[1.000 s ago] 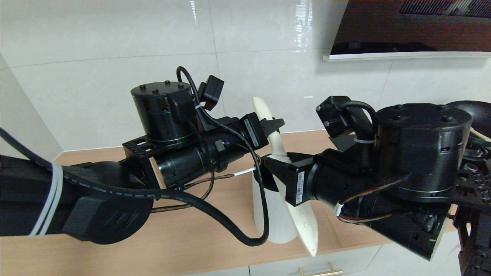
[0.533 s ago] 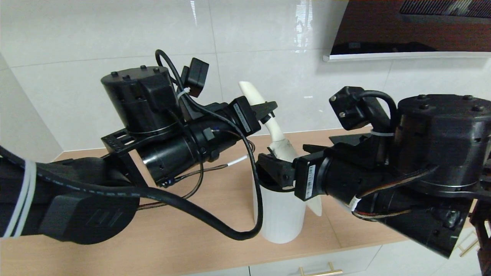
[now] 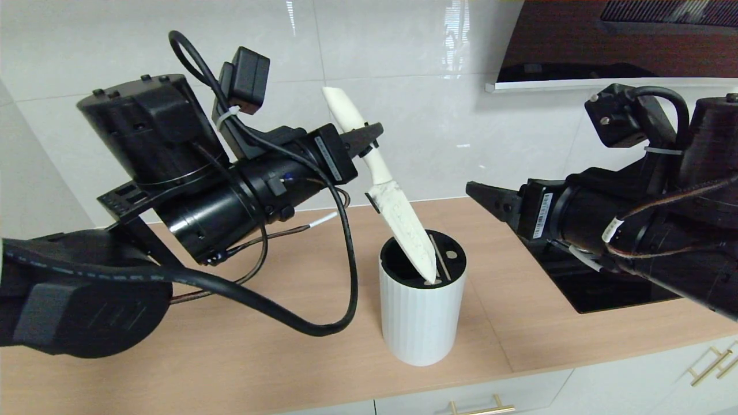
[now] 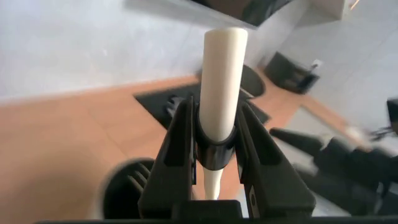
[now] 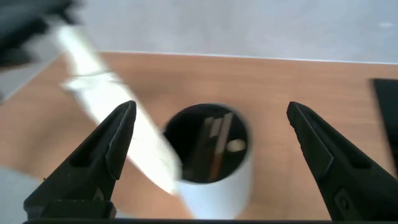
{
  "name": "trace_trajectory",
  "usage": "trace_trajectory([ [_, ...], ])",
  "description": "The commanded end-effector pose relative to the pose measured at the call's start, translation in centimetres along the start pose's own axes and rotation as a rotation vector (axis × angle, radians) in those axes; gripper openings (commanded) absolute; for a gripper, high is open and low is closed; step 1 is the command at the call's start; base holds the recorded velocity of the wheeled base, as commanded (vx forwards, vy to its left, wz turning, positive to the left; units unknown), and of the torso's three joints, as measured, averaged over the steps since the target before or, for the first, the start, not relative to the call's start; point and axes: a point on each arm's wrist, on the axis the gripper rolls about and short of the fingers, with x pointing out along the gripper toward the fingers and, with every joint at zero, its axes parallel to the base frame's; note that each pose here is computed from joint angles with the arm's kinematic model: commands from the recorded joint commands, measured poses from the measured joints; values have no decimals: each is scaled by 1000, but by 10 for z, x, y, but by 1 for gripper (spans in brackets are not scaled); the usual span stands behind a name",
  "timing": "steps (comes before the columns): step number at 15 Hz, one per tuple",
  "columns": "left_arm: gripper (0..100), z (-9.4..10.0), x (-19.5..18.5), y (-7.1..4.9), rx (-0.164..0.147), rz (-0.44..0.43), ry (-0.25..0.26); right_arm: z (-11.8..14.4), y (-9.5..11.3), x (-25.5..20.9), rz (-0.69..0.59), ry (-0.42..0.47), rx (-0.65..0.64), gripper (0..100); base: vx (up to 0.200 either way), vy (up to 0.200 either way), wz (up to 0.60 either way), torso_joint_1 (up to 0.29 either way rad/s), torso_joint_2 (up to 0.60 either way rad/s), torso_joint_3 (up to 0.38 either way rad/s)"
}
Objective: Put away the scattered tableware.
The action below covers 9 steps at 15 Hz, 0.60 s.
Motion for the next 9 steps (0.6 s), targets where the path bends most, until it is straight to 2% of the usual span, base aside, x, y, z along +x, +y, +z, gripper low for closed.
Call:
trace_trajectory([
  [1, 0, -7, 2, 4, 49, -14, -28, -2, -9, 7, -39, 9, -4, 100, 0, 0, 0, 0, 0, 0],
  [3, 0, -20, 17, 12, 179, -76, -136, -4, -11, 10, -49, 15, -7, 100, 0, 0, 0, 0, 0, 0],
  [5, 0, -31, 22, 17, 277, -91, -144, -5, -13, 11, -58, 18, -7, 100, 0, 0, 0, 0, 0, 0],
  [6, 0, -33, 21, 17, 303, -87, -137, -5, -14, 12, -64, 18, -7, 100, 0, 0, 0, 0, 0, 0],
  [7, 0, -33, 20, 16, 308, -89, -135, -5, -15, 12, -65, 18, -7, 100, 0, 0, 0, 0, 0, 0],
  [9, 0, -33, 17, 14, 356, -88, -134, -5, -15, 12, -66, 20, -8, 100, 0, 0, 0, 0, 0, 0],
])
